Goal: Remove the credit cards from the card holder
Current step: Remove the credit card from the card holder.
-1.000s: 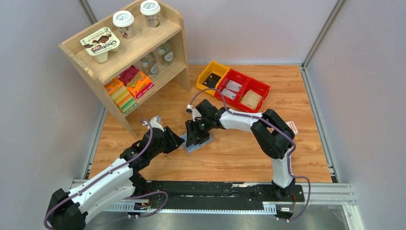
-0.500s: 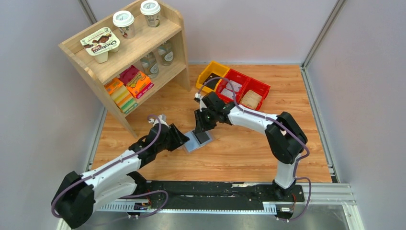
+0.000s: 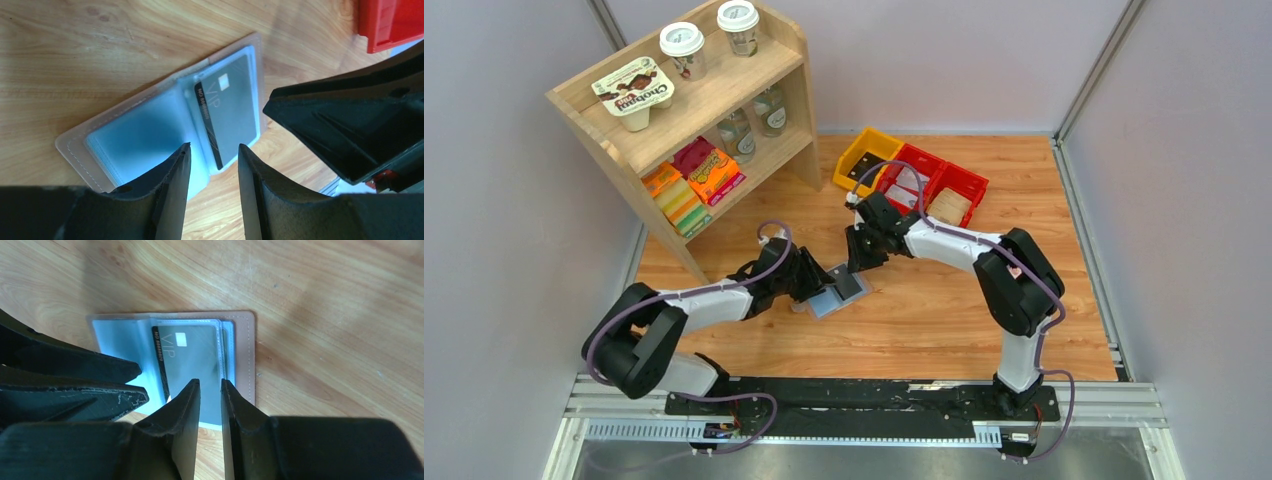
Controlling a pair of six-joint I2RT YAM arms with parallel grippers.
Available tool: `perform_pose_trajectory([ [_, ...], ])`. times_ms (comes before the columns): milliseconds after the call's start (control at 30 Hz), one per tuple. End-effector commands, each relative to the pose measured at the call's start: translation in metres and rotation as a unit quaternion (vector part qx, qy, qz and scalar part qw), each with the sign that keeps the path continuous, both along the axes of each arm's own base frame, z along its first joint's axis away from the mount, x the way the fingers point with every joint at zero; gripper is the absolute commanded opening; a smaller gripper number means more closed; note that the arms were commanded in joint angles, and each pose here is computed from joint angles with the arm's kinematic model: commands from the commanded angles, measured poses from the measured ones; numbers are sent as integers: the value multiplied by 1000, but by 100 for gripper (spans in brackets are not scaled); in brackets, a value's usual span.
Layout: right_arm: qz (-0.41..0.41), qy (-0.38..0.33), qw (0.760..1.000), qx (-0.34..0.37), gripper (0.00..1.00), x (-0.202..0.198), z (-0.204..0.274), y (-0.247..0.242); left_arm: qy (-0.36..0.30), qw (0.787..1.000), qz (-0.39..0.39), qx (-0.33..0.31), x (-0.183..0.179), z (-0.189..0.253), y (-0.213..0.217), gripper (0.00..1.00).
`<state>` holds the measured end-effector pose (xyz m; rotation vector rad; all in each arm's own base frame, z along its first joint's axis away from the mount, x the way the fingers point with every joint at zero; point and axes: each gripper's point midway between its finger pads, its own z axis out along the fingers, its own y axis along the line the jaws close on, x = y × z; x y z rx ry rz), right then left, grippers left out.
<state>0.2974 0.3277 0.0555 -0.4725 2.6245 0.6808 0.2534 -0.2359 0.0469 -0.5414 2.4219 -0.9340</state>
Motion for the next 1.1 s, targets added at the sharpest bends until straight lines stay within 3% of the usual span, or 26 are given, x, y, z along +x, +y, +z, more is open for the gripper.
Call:
perform_pose_trajectory([
  [0, 13, 5, 1000, 12, 24, -4, -12, 6, -5, 1000, 6, -23, 10, 2, -8, 47],
  [400, 15, 39, 999, 21, 20, -21, -41, 4, 19, 999, 32, -12, 5, -24, 2, 46],
  [500, 14, 41, 999, 23, 20, -21, -43, 5, 18, 999, 40, -21, 2, -26, 4, 41],
  [800, 12, 39, 999, 21, 20, -22, -44, 3, -41, 997, 45, -51, 8, -2, 4, 29],
  [1067, 8, 41, 999, 20, 20, -21, -45, 3, -88, 993, 36, -75, 17, 19, -2, 26],
])
